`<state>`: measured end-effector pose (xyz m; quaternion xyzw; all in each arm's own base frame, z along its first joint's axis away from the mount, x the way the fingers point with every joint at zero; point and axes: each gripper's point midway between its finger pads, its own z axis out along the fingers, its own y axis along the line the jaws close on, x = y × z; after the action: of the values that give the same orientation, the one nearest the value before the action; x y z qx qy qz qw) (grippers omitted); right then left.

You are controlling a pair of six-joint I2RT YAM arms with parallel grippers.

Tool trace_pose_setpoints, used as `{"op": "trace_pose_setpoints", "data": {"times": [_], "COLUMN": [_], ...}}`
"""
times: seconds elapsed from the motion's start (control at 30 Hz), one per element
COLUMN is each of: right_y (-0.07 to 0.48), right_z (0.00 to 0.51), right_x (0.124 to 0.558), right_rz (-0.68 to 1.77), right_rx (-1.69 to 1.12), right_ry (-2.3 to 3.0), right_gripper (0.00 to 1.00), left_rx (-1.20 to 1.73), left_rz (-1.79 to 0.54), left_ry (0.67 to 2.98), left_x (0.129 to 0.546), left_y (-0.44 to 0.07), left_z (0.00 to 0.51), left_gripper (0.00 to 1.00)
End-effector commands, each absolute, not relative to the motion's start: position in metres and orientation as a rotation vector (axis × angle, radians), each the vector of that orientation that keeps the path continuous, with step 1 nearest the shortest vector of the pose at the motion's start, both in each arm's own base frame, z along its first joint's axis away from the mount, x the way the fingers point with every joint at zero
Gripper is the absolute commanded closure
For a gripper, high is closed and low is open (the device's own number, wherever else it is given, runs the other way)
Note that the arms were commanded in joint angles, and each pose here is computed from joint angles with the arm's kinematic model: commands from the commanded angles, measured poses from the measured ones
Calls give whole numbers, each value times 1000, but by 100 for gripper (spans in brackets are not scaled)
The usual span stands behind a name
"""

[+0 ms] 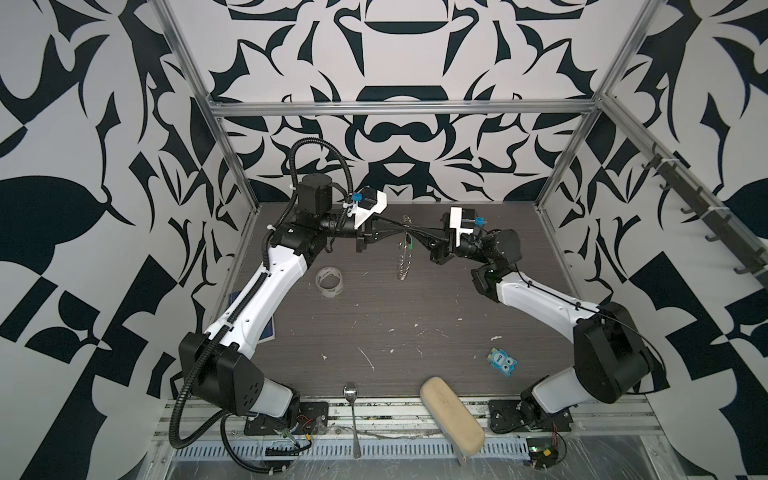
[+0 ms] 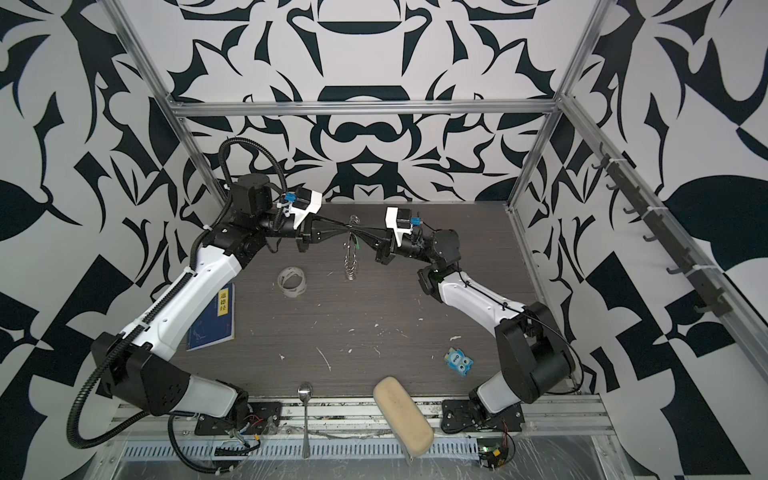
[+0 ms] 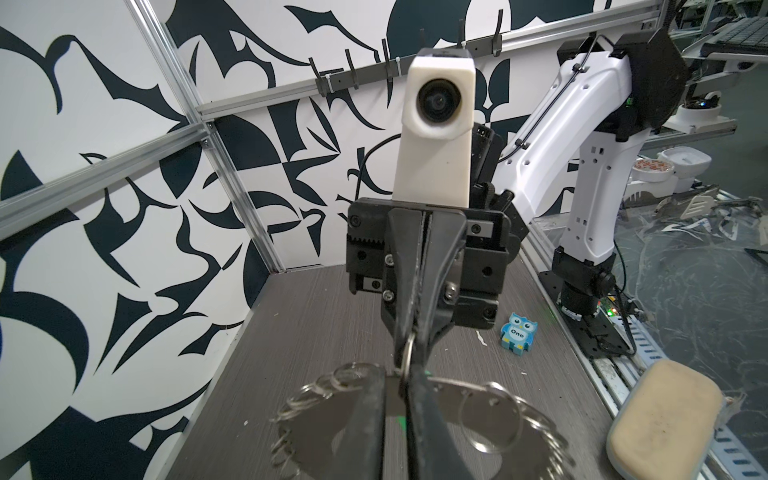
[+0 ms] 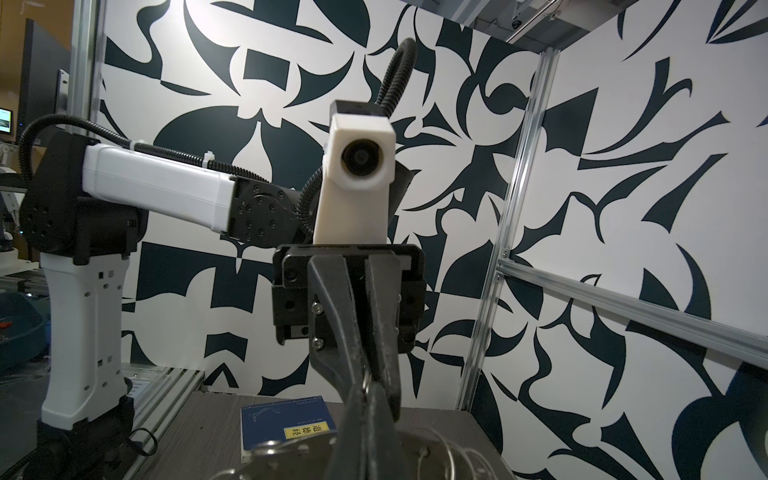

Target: Remove the keys from the keyring

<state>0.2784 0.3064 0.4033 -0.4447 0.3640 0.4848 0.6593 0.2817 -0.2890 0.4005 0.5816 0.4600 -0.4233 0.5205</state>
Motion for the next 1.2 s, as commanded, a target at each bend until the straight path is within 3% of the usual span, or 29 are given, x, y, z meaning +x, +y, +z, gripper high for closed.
{"op": "trace_pose_setpoints", "data": {"times": [0.0, 0.1, 0.23, 0.4, 0.43, 0.47, 0.5, 0.63, 1.17], "right_y": [301, 302, 303, 304, 304, 303, 301, 289, 288], "right_z": [444, 443, 441, 435, 434, 432, 432, 430, 390], "right_x": [259, 259, 259, 259, 259, 260, 261, 264, 269], "right_rz": [1051, 1054, 1061, 1061, 1062, 1059, 1052, 1027, 991], "right_rx": [-1016, -1018, -1024, -1038, -1035, -1024, -1012, -982, -988], "right_ry": [669, 671, 676, 704, 709, 721, 728, 758, 887], "right_gripper": [100, 100, 100, 100, 96, 79, 69, 57, 56], "left_rx": [1395, 1397, 1400, 1408, 1407, 1409, 1412, 1417, 1399], "left_rz": [-1020, -1019, -1015, -937, -919, -901, -884, -831, -866], "left_ry": [1097, 1094, 1092, 1058, 1054, 1049, 1041, 1021, 1036], "left_x": [281, 281, 280, 279, 279, 279, 279, 278, 278], "left_y": [-289, -289, -289, -286, -285, -284, -284, -281, -282], "left_z": [406, 406, 406, 407, 408, 408, 407, 405, 407], "left_gripper": [85, 84, 100, 100, 100, 100, 100, 100, 100]}}
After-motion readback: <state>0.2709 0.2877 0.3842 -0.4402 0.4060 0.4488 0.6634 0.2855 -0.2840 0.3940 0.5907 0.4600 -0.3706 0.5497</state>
